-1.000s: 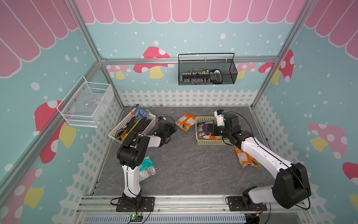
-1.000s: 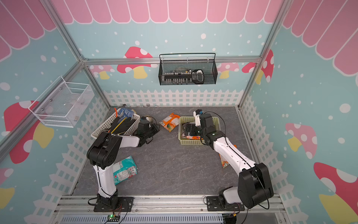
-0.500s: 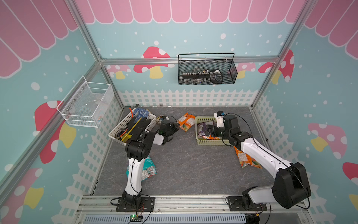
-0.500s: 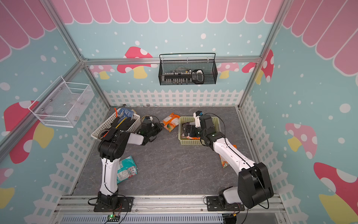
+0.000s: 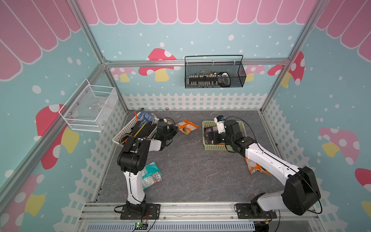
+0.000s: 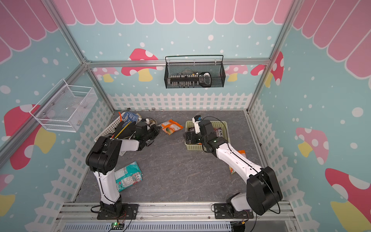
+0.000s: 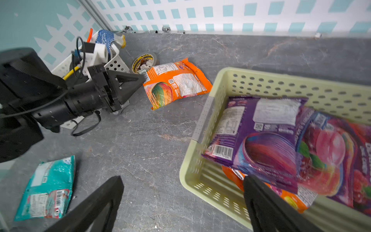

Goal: Put the candies in the basket
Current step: Pick up the candy at the center of the board.

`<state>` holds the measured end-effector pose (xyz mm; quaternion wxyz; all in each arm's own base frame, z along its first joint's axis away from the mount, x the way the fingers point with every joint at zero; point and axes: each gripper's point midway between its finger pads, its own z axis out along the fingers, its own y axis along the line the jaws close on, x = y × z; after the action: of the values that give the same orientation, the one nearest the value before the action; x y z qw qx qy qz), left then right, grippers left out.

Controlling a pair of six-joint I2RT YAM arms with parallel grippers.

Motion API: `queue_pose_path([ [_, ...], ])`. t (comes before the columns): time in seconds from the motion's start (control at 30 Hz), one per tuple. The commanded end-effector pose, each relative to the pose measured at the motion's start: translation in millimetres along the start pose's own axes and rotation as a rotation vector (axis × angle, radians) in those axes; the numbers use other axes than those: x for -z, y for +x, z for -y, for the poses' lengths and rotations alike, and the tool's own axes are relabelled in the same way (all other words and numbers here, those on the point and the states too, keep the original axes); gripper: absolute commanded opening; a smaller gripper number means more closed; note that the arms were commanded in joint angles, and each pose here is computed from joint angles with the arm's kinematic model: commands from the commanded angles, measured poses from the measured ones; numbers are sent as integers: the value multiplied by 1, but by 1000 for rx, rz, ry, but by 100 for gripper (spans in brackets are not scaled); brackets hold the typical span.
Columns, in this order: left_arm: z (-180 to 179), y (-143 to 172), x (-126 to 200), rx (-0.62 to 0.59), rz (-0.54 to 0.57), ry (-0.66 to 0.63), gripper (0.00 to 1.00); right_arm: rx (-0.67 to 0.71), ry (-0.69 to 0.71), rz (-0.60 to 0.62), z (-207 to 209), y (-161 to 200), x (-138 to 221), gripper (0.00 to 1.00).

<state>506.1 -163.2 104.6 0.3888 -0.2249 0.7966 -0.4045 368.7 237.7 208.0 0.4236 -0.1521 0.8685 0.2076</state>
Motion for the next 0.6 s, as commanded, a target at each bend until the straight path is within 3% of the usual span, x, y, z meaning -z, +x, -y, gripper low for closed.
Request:
queue_pose_path([
  [0.0,25,4,17,-4,-50,48,0,220,89,21,-15,-11,-19,99],
  [0.1,33,11,27,23,-96,64,0,351,79,32,-39,-17,-43,97],
  [0.27,40,15,37,16,-125,56,0,543,-62,123,-80,-21,-79,85],
  [0.43,46,12,44,0,-133,51,0,617,-126,49,-94,-7,-130,72],
  [0.57,48,11,48,-22,-131,43,0,633,-145,23,-99,7,-147,66],
])
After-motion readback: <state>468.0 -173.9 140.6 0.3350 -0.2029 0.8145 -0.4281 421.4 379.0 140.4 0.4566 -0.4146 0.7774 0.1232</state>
